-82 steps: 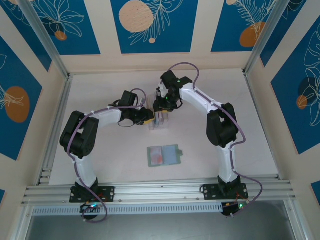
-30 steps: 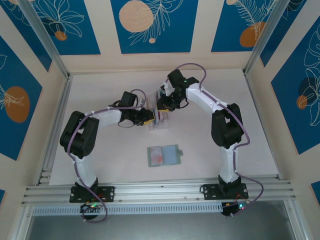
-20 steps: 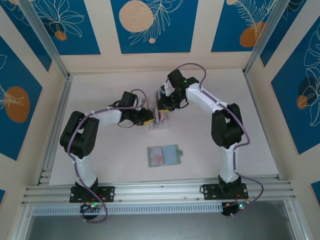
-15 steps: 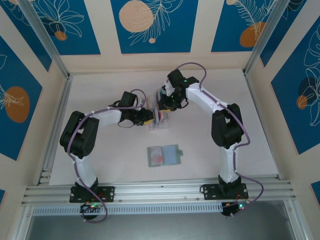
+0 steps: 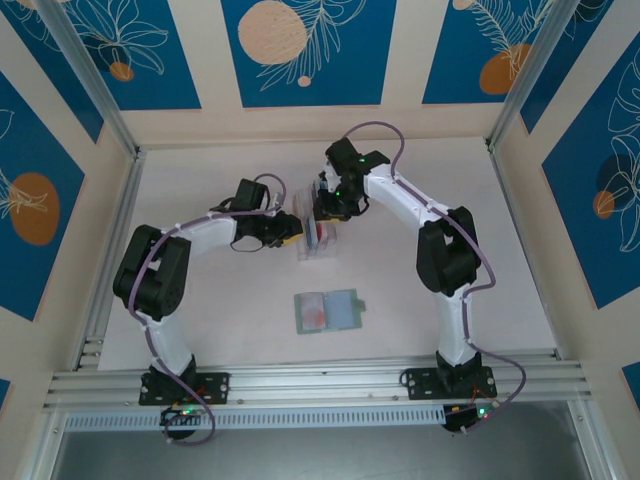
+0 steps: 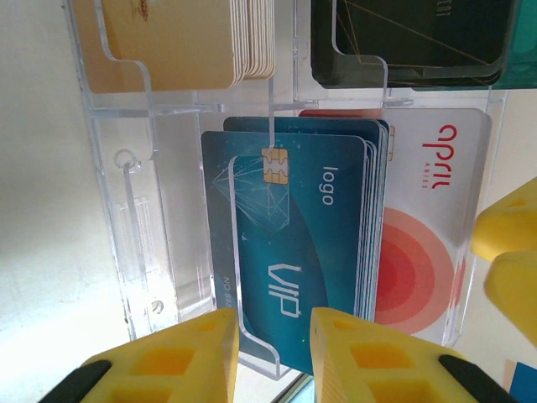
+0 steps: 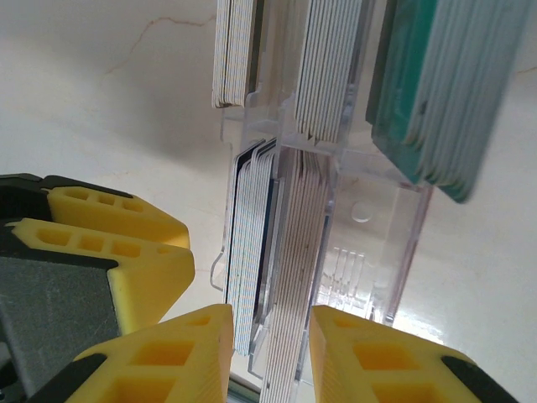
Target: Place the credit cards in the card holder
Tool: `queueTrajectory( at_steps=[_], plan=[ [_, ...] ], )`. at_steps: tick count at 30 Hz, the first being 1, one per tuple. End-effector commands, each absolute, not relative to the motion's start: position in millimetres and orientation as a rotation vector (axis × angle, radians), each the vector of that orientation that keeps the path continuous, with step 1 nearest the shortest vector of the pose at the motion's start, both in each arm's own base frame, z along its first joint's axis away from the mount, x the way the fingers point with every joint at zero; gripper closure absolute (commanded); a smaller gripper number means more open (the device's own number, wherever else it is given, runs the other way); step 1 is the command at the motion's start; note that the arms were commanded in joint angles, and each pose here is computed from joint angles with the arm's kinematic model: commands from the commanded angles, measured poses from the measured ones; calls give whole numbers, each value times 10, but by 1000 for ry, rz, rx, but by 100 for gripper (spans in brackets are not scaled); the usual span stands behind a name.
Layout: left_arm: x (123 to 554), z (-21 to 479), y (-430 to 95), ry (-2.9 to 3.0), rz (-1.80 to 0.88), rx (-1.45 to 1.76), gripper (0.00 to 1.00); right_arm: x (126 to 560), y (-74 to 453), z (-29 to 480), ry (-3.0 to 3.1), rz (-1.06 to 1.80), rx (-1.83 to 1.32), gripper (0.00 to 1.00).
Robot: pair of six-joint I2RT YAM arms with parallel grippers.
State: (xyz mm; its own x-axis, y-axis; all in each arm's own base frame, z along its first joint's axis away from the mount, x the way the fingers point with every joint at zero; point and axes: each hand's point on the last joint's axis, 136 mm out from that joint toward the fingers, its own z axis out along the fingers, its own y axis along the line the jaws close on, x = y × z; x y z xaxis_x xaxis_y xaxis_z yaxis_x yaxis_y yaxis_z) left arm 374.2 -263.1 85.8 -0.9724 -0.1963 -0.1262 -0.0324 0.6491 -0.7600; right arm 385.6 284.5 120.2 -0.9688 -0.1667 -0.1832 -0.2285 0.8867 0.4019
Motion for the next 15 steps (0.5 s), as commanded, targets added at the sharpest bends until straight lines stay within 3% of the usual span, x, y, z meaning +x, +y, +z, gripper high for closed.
queueTrajectory(
  at_steps=[1, 15],
  plan=[
    [3777, 871, -2646, 2673, -1253, -167, 72, 3826, 2886, 1206, 2923, 643, -347, 69],
    [3761, 678, -2692, 2700, -1286, -183, 72, 3751, 3079, 1259, 2915, 766, -397, 70]
  ],
)
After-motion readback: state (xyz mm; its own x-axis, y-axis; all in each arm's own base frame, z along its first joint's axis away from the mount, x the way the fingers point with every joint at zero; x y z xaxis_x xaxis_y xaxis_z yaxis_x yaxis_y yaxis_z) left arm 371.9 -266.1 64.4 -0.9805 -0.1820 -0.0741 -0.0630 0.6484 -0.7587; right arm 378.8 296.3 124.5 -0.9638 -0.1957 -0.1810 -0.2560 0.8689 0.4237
